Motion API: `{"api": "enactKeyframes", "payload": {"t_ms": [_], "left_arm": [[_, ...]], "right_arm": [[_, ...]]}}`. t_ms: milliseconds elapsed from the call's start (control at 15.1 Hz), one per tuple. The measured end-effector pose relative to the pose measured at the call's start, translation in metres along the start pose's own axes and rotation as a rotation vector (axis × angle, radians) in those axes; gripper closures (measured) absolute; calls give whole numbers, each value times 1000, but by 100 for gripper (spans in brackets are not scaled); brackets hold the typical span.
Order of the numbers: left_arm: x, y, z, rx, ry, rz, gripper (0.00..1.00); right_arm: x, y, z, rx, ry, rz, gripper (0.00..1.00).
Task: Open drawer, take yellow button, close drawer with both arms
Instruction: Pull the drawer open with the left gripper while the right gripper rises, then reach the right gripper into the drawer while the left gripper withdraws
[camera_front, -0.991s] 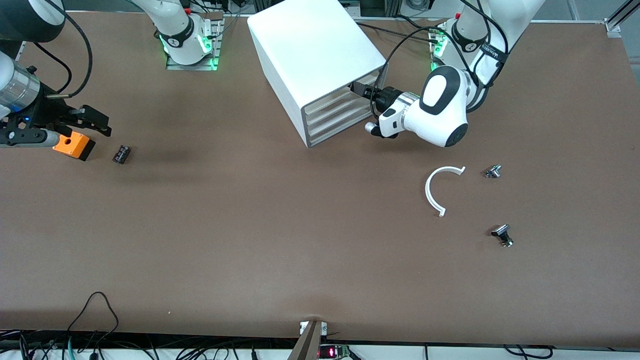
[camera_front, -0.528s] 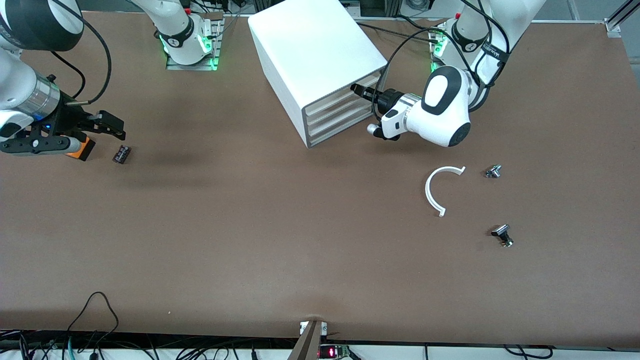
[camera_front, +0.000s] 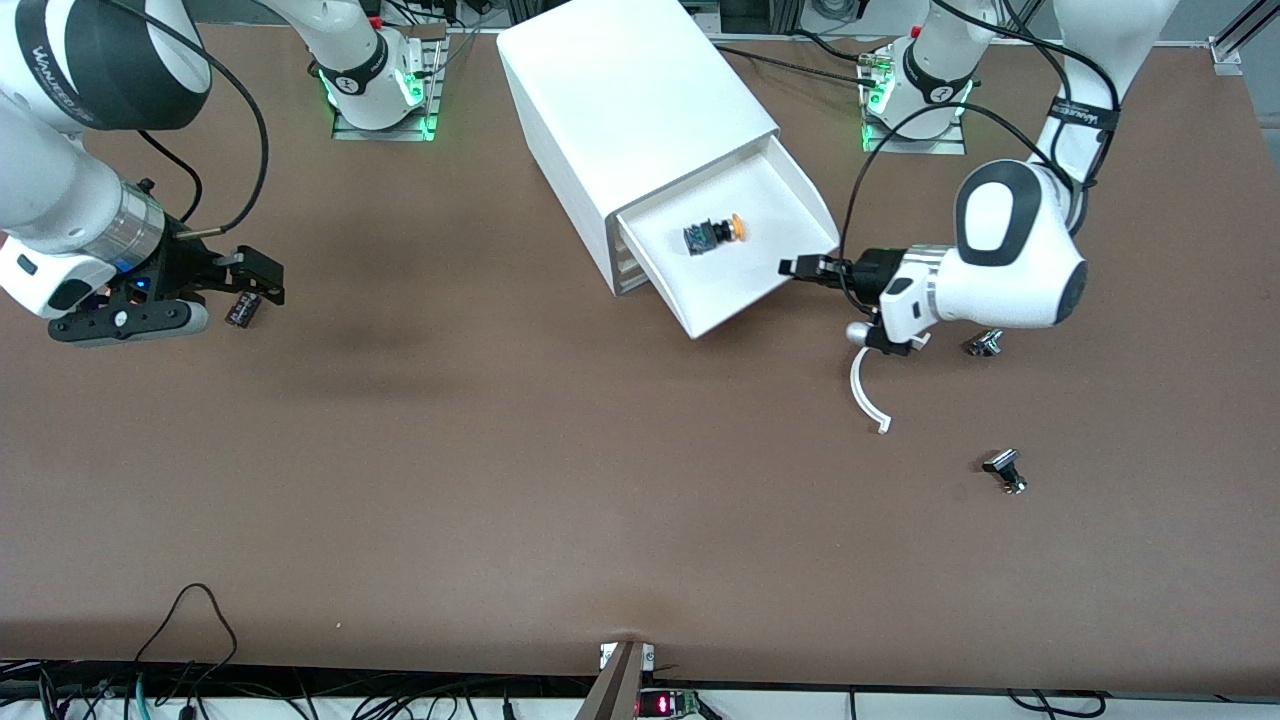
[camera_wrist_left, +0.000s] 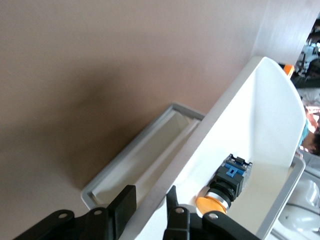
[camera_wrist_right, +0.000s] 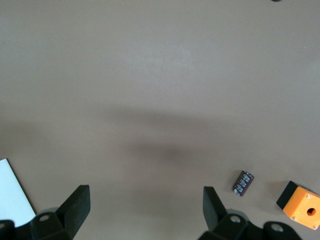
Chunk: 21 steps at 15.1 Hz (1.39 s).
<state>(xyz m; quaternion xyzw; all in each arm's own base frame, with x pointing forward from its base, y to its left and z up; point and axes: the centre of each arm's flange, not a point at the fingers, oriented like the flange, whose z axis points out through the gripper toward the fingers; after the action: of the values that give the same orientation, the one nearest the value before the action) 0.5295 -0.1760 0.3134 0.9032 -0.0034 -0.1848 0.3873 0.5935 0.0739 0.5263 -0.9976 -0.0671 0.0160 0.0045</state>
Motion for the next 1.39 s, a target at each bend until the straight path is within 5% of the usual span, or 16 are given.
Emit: {"api": "enactKeyframes", "payload": {"t_ms": [198, 462, 726, 925, 1123, 1387], "left_arm": [[2, 4, -1, 6, 13, 9, 66], [12, 12, -15, 21, 80, 30, 30], [28, 21, -89, 156, 201, 114, 0], [26, 38, -150, 226, 304, 165, 0], [13, 39, -200, 254, 383, 167, 0], [-31, 55, -272, 514, 322, 202, 0]], "right_arm": [[7, -10, 4, -1, 6, -17, 0], [24, -65, 0, -1, 56, -104, 0], [36, -166, -7, 43, 152, -249, 0], [39, -261, -9, 127, 232, -375, 0], [35, -345, 0, 157, 259, -488, 0], [31, -411, 24, 157, 284, -714, 0]]}}
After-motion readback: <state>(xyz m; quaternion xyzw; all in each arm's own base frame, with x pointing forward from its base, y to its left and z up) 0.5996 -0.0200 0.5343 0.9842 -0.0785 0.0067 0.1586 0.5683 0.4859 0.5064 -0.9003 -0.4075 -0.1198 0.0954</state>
